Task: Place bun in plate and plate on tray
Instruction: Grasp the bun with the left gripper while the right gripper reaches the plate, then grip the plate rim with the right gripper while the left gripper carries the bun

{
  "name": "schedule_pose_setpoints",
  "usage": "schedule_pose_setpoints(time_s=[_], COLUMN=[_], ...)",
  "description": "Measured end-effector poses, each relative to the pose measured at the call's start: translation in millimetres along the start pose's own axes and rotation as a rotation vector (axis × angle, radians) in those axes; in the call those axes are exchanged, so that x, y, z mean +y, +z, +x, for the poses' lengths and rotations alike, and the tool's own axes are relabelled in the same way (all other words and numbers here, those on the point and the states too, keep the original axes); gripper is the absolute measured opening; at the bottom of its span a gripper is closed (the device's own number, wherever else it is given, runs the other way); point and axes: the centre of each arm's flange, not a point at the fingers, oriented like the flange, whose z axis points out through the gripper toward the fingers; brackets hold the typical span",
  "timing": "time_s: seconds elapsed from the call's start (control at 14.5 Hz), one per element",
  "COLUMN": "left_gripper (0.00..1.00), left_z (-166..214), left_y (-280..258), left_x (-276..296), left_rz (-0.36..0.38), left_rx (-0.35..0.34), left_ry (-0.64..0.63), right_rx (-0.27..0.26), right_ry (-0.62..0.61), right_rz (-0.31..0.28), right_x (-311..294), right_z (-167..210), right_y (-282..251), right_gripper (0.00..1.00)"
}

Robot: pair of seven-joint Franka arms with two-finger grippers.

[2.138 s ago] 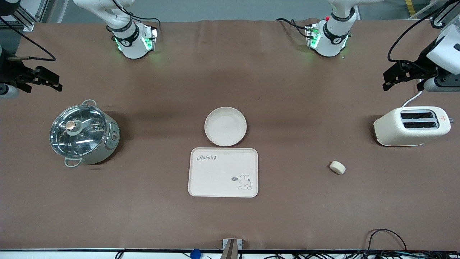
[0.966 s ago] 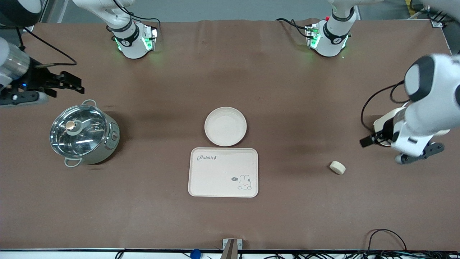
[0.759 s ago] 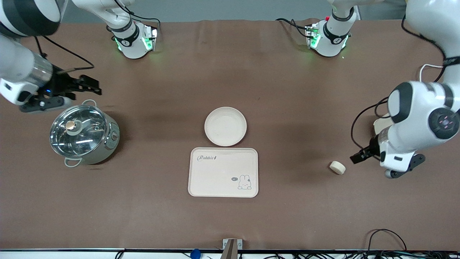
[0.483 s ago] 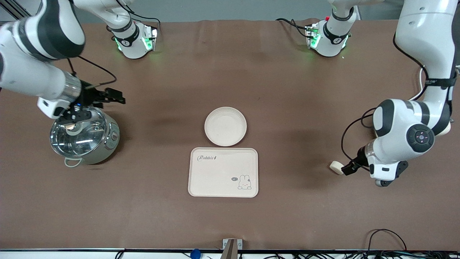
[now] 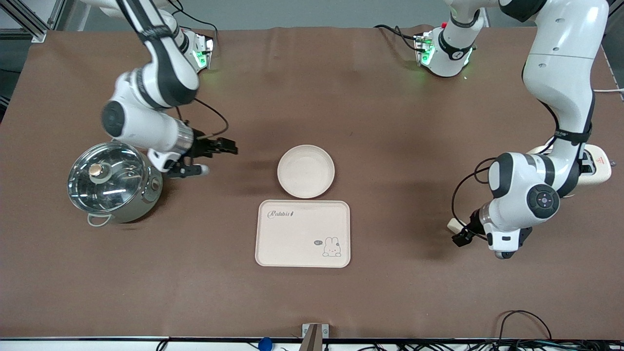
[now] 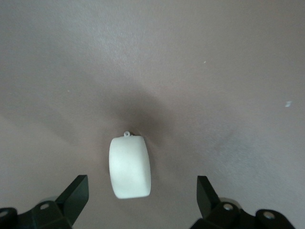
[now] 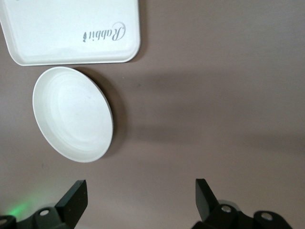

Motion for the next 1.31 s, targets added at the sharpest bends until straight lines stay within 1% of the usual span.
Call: schedule_pose_setpoints(time_s=[0.14, 0.21, 0.28, 0.41, 0.48, 0.62, 0.69, 0.76, 0.83, 0.97, 1.1, 1.17, 1.31], left_gripper=[1.00, 0.97, 0.97, 0.85, 0.85, 0.71, 0.71, 0.68, 0.54, 0.34, 0.19, 0.18, 0.18], left_z=[-1, -1, -1, -2, -2, -3, -3, -3, -3, -8, -29, -47, -99], left_y=[11, 13, 15, 21, 25, 34, 38, 41, 42, 40, 35, 30, 12], left_x=[-1, -2, -2, -3, -4, -6, -6, -7, -6, 0, 21, 37, 74], left_rz=[0.008, 0.011, 0.013, 0.022, 0.030, 0.049, 0.053, 0.054, 0.054, 0.050, 0.038, 0.034, 0.041], left_rx=[-0.010, -0.013, -0.015, -0.018, -0.016, -0.015, -0.018, -0.020, -0.020, -0.020, -0.020, -0.020, -0.023], left_ry=[-0.001, -0.001, -0.001, 0.003, 0.010, 0.024, 0.025, 0.025, 0.026, 0.036, 0.064, 0.074, 0.106], right_rx=[0.028, 0.041, 0.044, 0.030, 0.025, 0.026, 0.037, 0.062, 0.086, 0.105, 0.108, 0.113, 0.125], right_ry=[0.017, 0.016, 0.013, 0.009, 0.007, -0.001, -0.011, -0.016, -0.014, 0.005, 0.017, 0.022, 0.029], right_rz=[0.008, 0.001, -0.007, -0.017, -0.020, -0.018, -0.016, -0.016, -0.018, -0.019, -0.022, -0.019, -0.009], right_x=[-13, -18, -24, -32, -34, -39, -45, -50, -52, -53, -49, -49, -51], right_z=[5, 5, 5, 5, 4, 3, 3, 3, 3, 2, 5, 7, 11], right_y=[45, 66, 84, 109, 113, 112, 112, 112, 117, 134, 140, 137, 130], right_gripper=[1.00, 1.00, 1.00, 1.00, 1.00, 1.00, 1.00, 1.00, 1.00, 1.00, 1.00, 1.00, 1.00])
